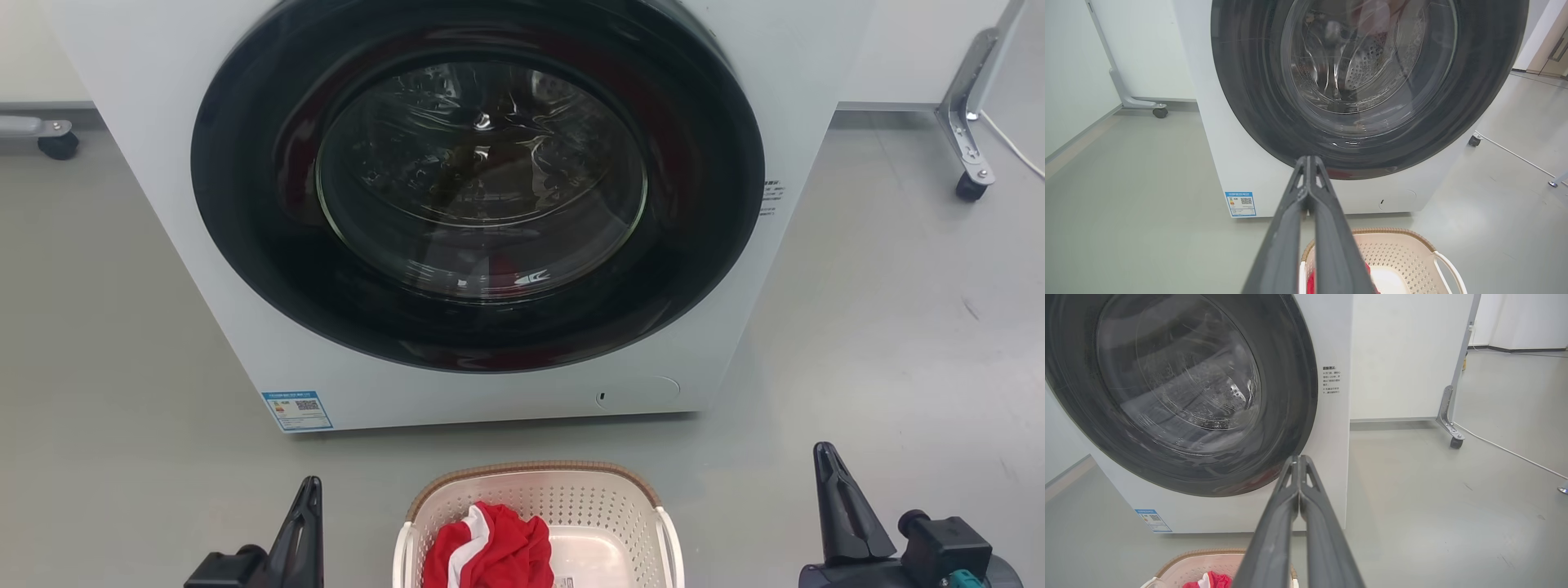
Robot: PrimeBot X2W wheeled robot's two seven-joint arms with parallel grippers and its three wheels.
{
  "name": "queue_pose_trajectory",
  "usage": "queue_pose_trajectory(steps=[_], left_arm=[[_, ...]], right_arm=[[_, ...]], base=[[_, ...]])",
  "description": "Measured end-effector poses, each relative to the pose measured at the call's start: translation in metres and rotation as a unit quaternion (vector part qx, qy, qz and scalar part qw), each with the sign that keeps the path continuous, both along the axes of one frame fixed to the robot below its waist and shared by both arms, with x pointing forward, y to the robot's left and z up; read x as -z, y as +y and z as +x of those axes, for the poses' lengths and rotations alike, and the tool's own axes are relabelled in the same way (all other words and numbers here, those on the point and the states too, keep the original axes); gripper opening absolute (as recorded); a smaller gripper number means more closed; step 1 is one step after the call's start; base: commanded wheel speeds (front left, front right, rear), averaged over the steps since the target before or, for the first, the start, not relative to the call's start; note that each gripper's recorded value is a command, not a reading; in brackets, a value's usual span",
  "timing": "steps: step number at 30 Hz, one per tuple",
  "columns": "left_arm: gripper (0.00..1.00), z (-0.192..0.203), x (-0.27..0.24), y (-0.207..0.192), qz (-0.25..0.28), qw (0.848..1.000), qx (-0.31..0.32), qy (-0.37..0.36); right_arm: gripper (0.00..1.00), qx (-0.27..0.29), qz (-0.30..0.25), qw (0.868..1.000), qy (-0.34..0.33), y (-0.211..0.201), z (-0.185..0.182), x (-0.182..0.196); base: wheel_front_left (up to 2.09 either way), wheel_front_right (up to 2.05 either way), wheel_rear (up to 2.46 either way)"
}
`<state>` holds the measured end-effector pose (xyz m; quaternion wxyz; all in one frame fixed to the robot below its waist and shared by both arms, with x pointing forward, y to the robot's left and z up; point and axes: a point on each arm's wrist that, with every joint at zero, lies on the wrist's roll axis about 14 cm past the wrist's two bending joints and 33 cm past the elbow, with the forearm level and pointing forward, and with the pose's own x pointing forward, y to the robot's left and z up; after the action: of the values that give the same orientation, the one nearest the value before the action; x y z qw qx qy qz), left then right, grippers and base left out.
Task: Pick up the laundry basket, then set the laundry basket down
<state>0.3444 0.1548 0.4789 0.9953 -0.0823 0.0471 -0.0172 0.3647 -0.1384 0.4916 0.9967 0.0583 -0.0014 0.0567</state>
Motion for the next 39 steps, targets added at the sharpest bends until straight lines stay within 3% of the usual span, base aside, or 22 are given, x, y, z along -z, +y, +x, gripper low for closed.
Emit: queue_pose_trajectory(steps=[19,39], left_arm=[[0.00,0.003,0.012,0.011,-0.116,0.992,-0.026,0.040],[0.00,0.008,0.019,0.019,-0.249,0.965,-0.049,0.065]], right_arm=[[0.00,0.038,0.116,0.991,0.055,-0.020,0.003,0.013],[0.00,0.067,0.254,0.961,0.093,-0.034,0.006,0.021]], base=[[0.00,0.00,0.00],[0.00,0.00,0.00]])
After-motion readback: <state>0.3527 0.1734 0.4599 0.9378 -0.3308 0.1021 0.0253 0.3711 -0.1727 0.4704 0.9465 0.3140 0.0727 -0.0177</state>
